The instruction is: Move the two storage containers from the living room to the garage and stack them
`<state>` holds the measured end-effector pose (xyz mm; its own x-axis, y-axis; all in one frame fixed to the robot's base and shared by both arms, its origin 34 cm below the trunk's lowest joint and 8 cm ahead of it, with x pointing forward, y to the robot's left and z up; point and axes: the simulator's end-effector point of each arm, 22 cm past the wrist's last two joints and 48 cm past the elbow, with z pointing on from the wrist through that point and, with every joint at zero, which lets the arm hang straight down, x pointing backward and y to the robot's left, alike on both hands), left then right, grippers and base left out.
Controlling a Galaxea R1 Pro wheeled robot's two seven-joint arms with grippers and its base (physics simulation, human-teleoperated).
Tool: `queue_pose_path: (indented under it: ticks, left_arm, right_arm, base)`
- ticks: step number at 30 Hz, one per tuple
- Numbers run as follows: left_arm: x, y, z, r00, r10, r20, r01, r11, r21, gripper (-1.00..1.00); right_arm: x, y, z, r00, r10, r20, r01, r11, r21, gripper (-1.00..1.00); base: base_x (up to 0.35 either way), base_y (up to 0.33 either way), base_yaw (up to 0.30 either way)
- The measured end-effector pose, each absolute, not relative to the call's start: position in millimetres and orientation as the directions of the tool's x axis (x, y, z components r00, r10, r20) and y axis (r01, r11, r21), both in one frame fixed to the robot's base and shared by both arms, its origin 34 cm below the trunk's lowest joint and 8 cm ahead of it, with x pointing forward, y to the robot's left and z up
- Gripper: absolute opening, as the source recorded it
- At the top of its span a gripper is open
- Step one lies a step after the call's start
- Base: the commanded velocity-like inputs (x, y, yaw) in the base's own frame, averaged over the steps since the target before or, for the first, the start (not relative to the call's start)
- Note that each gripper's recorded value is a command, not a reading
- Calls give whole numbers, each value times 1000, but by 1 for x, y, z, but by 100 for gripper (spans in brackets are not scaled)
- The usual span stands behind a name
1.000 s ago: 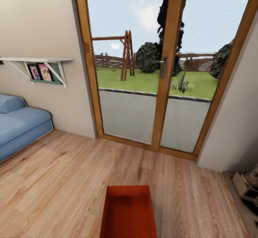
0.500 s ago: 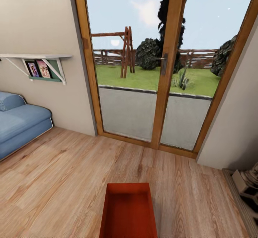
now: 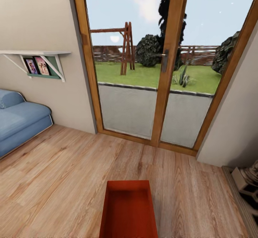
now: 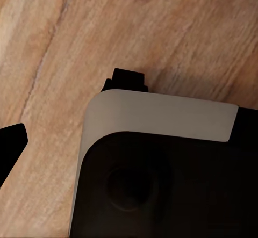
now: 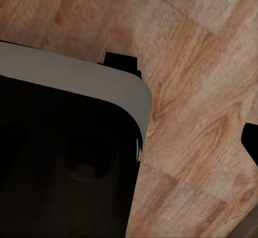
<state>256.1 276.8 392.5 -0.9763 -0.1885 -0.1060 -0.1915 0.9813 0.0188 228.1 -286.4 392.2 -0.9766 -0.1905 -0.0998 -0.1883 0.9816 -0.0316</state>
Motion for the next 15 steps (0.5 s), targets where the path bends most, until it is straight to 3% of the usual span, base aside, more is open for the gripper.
queue_pose_path:
  ticks: [15]
  left_arm:
    - [247,277,390,-979,-189,-83,-191,981,23,100]
  right_arm:
    - [219,-287,390,-980,-183,-77,-182,983,-27,100]
  base:
    - [0,0,0]
